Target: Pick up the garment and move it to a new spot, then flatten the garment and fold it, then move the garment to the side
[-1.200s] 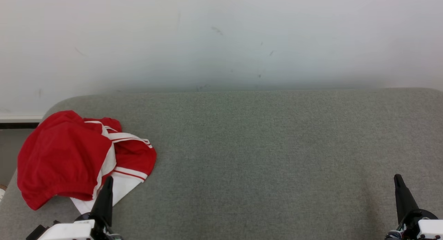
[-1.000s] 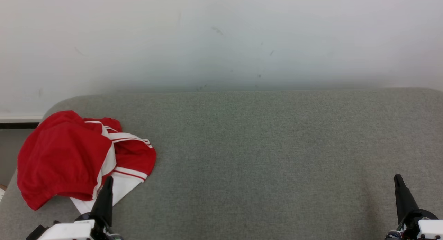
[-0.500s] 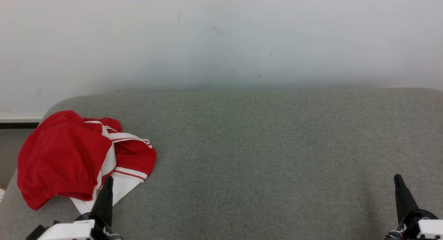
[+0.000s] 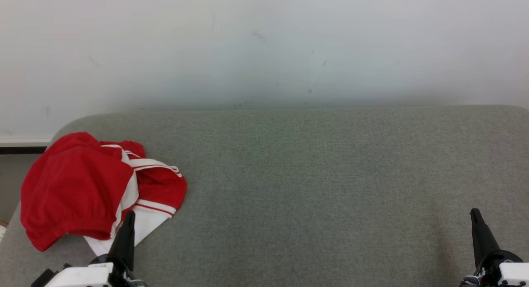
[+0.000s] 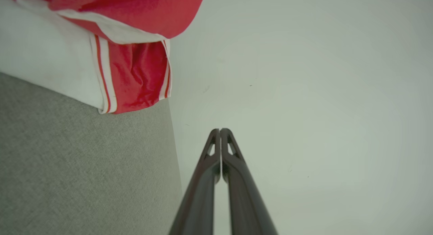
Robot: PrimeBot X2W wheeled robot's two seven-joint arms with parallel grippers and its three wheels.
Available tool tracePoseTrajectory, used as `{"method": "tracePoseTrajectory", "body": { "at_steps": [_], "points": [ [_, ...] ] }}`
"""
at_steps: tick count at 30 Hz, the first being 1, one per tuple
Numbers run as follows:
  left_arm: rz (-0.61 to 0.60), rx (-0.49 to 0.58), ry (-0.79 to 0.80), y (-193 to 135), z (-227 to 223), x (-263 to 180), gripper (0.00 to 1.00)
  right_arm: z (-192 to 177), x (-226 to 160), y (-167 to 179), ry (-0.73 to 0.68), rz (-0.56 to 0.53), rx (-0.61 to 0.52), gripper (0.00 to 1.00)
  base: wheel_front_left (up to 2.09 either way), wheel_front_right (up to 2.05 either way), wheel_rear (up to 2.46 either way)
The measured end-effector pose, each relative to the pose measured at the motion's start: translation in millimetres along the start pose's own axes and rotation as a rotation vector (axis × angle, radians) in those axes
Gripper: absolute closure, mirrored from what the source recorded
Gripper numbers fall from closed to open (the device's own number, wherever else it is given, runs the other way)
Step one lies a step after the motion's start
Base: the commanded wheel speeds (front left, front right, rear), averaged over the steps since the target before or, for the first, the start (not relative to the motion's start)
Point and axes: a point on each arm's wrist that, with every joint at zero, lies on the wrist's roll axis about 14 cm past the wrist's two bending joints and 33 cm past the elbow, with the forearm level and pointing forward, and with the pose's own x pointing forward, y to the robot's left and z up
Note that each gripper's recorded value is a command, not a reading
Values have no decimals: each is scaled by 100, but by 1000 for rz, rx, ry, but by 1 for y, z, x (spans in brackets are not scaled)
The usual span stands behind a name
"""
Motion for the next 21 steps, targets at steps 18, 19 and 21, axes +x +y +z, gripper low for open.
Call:
{"method": "tracePoseTrajectory", "body": {
  "at_steps": [18, 19, 21],
  "points": [
    [0, 0, 0, 0, 0, 0, 100, 0, 0, 0, 0, 0, 0, 100, 0, 0, 0],
    [0, 0, 0, 0, 0, 0, 100, 0, 0, 0, 0, 0, 0, 100, 0, 0, 0],
    [0, 0, 0, 0, 0, 0, 100, 0, 0, 0, 0, 0, 0, 100, 0, 0, 0]
  ]
}}
